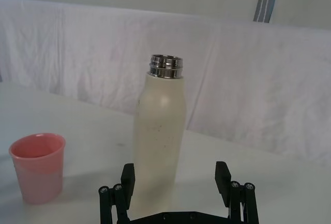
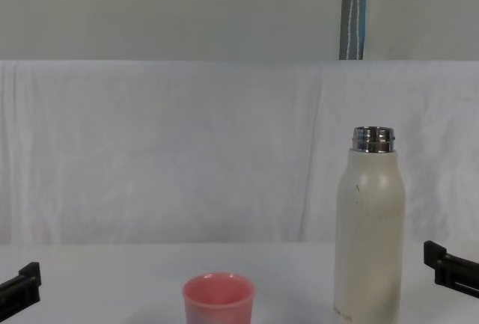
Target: Grasp the thermos with one hand and pour water into the cup lid.
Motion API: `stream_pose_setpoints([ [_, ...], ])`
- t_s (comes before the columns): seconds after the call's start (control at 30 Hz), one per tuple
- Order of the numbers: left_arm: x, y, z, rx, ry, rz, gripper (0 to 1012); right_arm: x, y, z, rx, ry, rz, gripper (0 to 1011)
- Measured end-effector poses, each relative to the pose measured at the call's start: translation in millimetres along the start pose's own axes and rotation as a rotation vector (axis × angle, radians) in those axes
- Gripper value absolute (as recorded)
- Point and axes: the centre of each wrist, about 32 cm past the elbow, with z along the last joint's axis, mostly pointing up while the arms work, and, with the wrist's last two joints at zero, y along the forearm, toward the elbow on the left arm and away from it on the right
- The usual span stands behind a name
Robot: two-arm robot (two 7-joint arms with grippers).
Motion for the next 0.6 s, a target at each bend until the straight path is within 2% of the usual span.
stream_pose_setpoints([
  [0.6,0.0,0.0,0.0,0.000,0.000,0.000,1001,0.5,0.3,-0.6,-0.004,-0.004,0.003,1001],
])
